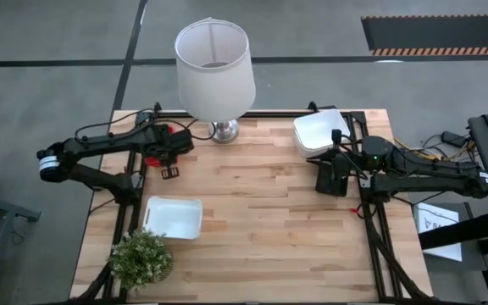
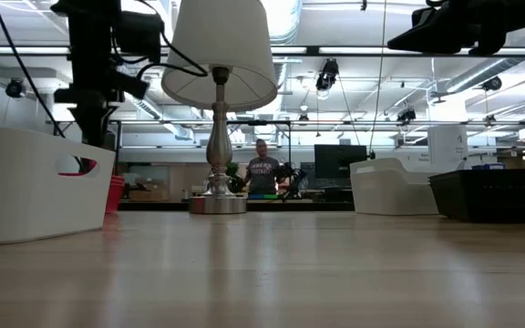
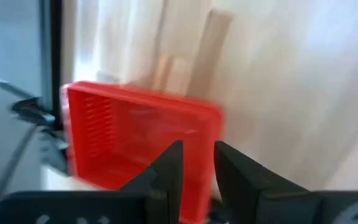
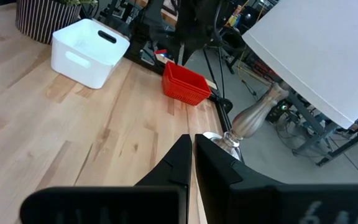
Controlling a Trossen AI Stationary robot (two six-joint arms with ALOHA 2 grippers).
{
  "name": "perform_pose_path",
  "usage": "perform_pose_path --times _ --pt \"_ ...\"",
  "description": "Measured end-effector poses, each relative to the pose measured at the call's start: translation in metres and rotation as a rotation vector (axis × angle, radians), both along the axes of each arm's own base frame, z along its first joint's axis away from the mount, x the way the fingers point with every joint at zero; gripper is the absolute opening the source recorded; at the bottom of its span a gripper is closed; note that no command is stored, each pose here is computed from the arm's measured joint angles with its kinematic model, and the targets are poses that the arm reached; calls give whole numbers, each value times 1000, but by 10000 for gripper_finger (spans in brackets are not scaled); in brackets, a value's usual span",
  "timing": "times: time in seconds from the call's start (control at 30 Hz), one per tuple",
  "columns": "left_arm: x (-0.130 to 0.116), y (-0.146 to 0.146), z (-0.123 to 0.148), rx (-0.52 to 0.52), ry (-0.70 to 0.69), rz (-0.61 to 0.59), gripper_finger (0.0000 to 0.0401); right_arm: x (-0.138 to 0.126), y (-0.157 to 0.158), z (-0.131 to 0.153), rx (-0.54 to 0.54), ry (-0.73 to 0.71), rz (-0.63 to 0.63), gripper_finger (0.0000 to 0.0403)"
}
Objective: Stack baskets by color
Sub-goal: Stack the left white bin on top of the stacked white bins
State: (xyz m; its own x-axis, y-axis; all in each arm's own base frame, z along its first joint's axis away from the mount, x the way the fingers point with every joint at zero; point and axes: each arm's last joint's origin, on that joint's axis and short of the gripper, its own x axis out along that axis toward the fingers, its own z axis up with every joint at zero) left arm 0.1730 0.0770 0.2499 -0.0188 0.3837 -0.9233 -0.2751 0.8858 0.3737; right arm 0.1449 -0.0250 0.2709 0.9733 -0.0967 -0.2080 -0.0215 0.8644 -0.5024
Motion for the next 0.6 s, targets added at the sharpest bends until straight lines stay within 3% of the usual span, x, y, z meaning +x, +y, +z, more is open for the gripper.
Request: perform_pose_path --times 0.1,0.2,0.3,0.43,0.6 --pt "4 -1 7 -69 -99 98 73 0 0 0 1 4 -1 12" --pt "6 -2 13 -90 -202 293 73 0 0 0 9 3 -2 12" --pt "9 -8 18 -174 -280 448 73 0 0 0 8 4 -2 12" --pt "16 -24 24 -330 -359 581 73 0 0 0 -5 5 1 12" --pt "28 -52 26 -393 -396 702 72 0 0 0 -44 2 9 12"
